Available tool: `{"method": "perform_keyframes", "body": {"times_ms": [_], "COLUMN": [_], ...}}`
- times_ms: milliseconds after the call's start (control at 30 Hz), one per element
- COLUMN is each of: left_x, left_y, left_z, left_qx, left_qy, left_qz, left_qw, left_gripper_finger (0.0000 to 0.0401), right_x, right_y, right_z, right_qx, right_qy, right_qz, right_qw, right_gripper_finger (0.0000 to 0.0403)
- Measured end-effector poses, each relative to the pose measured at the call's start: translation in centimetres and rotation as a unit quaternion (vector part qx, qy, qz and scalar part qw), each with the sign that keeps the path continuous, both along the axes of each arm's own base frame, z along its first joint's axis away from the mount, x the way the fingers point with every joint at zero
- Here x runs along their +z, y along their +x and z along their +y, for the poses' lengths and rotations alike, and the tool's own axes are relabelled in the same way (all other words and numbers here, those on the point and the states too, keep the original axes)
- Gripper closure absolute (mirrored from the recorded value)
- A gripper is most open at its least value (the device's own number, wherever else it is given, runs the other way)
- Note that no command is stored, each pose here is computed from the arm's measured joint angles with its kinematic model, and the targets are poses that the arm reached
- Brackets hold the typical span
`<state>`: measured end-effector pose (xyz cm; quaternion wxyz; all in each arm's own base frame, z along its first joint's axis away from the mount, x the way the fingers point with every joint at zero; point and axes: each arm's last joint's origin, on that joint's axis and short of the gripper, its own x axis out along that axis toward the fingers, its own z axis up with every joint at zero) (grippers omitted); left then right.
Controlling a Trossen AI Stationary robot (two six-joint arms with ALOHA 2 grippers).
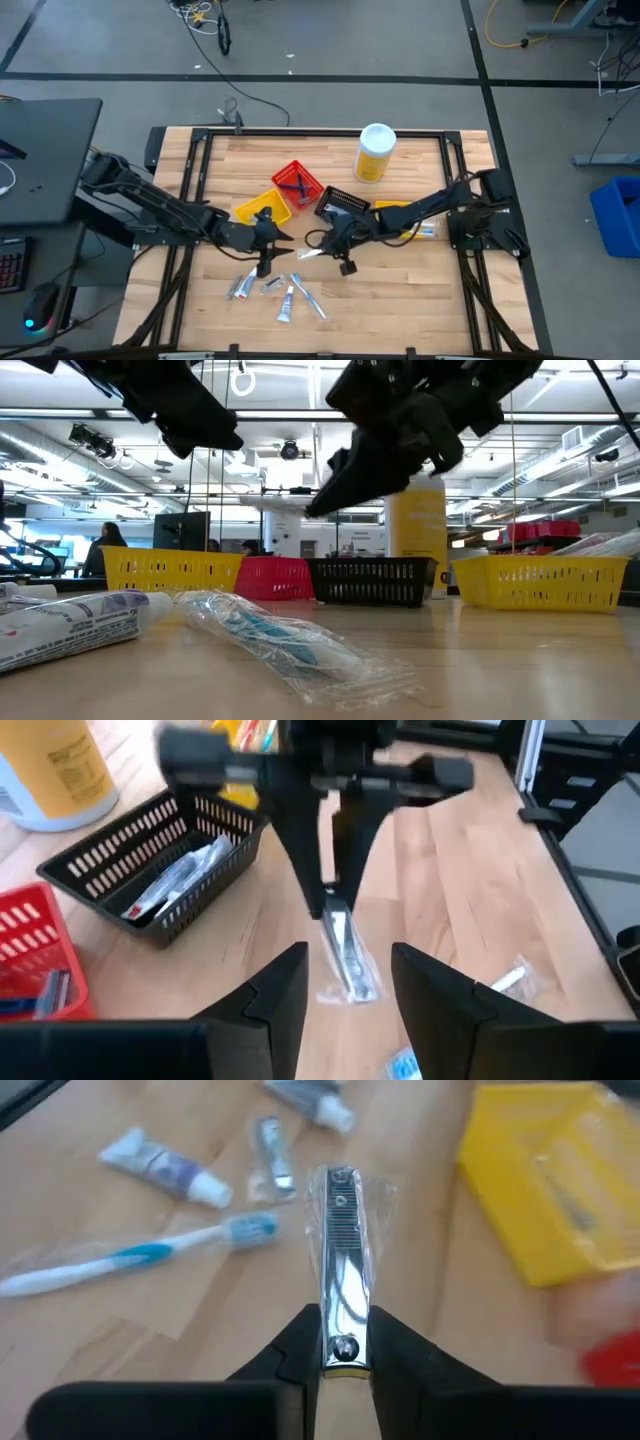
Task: Pick & Place Travel size toiletries
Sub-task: Put the nail cutter into the left yellow bin
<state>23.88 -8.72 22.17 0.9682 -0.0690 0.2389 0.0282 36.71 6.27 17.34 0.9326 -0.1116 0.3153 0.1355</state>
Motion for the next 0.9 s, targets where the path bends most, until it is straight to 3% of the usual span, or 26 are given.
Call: {"method": "perform_keyframes", "body": {"times_ms": [167, 500, 700, 900], "left_x": [-0.5, -3.0, -3.9, -3.9], "left_y": [0.6, 2.7, 3.7, 3.8], "left_z": [0.2, 1.1, 1.2, 1.6], "left_qx": [-0.011, -0.020, -0.030, -0.016], "left_qy": [0.000, 0.038, 0.047, 0.055], "left_qz": [0.006, 0.032, 0.017, 0.020], "left_qw": [1.000, 0.999, 0.998, 0.998], "left_gripper_finger": [0.0215, 0.0143, 0.0148, 0.0188], "right_x": [0.8, 1.0, 1.1, 1.2], "right_y": [0.0, 0.2, 0.3, 0.4], "right_z": [-0.2, -0.3, -0.7, -1.0], "right_qx": [-0.031, -0.057, -0.071, -0.074], "right_qy": [-0.014, 0.012, 0.025, 0.026], "right_qz": [-0.018, -0.030, -0.032, -0.040], "right_qw": [0.999, 0.998, 0.997, 0.996], "right_gripper_finger": [0.0335, 0.0332, 0.0330, 0.0330]}}
